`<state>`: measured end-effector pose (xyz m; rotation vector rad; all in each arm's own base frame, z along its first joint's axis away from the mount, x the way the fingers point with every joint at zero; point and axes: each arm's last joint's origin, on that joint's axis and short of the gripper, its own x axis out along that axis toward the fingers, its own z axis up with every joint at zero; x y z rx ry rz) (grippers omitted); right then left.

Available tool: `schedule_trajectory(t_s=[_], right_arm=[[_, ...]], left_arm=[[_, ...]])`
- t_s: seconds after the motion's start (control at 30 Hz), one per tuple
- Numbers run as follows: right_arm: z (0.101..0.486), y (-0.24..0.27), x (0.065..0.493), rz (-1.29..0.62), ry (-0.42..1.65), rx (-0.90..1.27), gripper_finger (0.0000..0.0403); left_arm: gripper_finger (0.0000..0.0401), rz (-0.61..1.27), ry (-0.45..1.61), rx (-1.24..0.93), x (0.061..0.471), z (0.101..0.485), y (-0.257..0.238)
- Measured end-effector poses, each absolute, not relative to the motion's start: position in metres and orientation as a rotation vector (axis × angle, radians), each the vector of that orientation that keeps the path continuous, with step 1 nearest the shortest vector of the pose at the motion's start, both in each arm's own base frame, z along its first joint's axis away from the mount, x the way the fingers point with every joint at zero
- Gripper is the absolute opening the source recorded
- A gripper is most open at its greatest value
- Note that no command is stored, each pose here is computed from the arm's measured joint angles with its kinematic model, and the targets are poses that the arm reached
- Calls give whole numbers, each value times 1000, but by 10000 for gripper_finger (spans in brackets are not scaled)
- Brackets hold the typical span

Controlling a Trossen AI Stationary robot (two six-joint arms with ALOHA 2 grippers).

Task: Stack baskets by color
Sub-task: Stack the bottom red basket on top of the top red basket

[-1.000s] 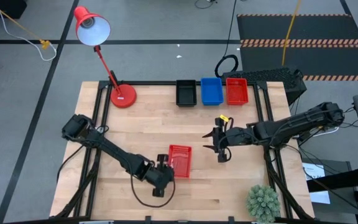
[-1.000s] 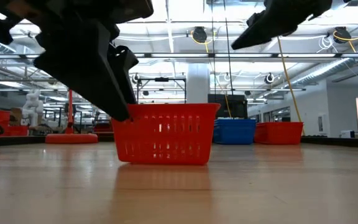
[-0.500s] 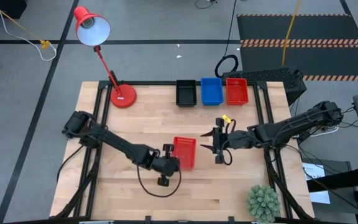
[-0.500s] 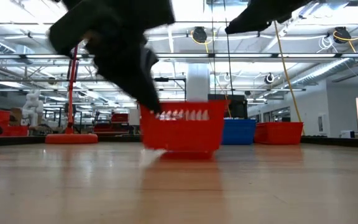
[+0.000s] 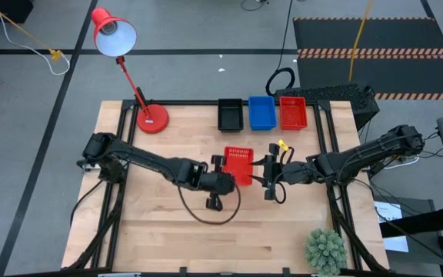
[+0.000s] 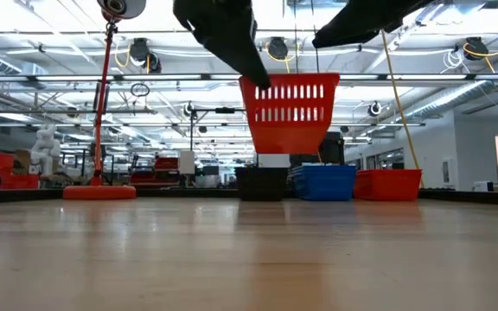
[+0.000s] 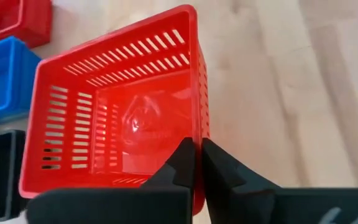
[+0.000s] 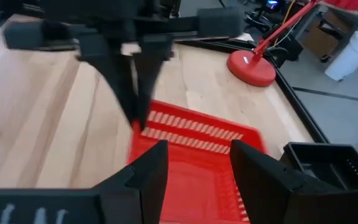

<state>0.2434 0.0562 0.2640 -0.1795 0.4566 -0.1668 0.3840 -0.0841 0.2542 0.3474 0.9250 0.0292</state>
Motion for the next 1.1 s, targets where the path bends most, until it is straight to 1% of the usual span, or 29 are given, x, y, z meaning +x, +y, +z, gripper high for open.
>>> schedule_trajectory(t_s=[0.2, 0.33, 0.5, 0.67, 0.8, 0.93, 1.1], right_arm=[[267, 56, 244, -174, 451, -129, 169], [267, 56, 243, -174, 464, -134, 169], [264, 56, 243, -174, 497, -148, 169], [252, 53, 250, -185, 557, -183, 169], [238, 52, 259, -157, 618, -231, 169], [229, 48, 266, -150, 646, -245, 169], [226, 42, 269, -171, 665, -245, 150]], left_arm=[[8, 69, 919, 381, 390, 266, -64], [15, 103, 928, 379, 392, 266, -52], [8, 128, 933, 368, 393, 267, -41], [17, 133, 926, 362, 394, 267, -41], [8, 119, 914, 375, 394, 268, -45], [12, 108, 911, 385, 394, 267, -49], [20, 99, 893, 397, 395, 268, -51]])
